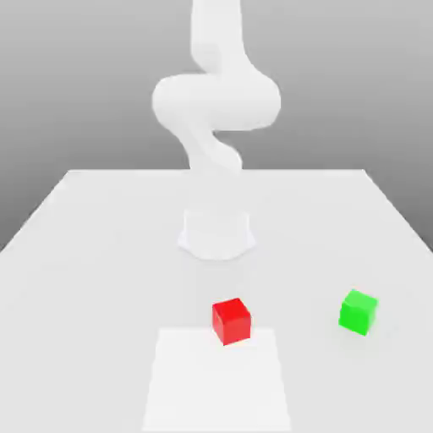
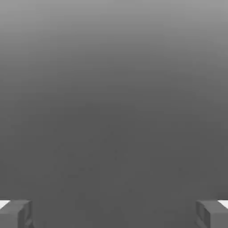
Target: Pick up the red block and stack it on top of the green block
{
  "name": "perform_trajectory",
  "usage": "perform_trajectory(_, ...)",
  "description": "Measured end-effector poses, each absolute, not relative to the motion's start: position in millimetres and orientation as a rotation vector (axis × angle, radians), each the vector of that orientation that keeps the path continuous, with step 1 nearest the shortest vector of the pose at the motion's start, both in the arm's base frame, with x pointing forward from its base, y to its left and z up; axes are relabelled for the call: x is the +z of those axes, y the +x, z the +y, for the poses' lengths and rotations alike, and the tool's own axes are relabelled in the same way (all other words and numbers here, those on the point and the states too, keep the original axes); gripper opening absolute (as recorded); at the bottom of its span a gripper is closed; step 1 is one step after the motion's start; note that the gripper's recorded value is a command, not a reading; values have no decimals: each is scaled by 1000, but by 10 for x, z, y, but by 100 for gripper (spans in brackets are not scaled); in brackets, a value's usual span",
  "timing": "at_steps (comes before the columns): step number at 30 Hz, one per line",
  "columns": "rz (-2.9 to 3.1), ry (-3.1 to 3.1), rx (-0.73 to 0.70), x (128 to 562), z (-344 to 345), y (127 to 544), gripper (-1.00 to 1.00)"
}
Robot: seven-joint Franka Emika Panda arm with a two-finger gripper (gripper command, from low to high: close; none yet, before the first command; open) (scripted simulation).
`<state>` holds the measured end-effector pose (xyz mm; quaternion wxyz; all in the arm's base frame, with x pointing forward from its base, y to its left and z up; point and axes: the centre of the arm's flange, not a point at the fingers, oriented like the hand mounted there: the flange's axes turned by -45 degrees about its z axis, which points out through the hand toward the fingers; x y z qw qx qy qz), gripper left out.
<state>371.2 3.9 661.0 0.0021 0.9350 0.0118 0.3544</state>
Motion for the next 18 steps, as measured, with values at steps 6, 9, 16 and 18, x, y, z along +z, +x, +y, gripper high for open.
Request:
perform_trajectory(6, 209, 3014, 780, 5116, 143, 4085, 0)
perform_trajectory(9, 297, 3043, 609, 4363, 185, 4067, 0)
perform_trajectory(16, 533, 3083, 150, 2581, 246, 3436, 0)
perform_trajectory(18, 586, 3083, 43, 2122, 253, 3228, 0)
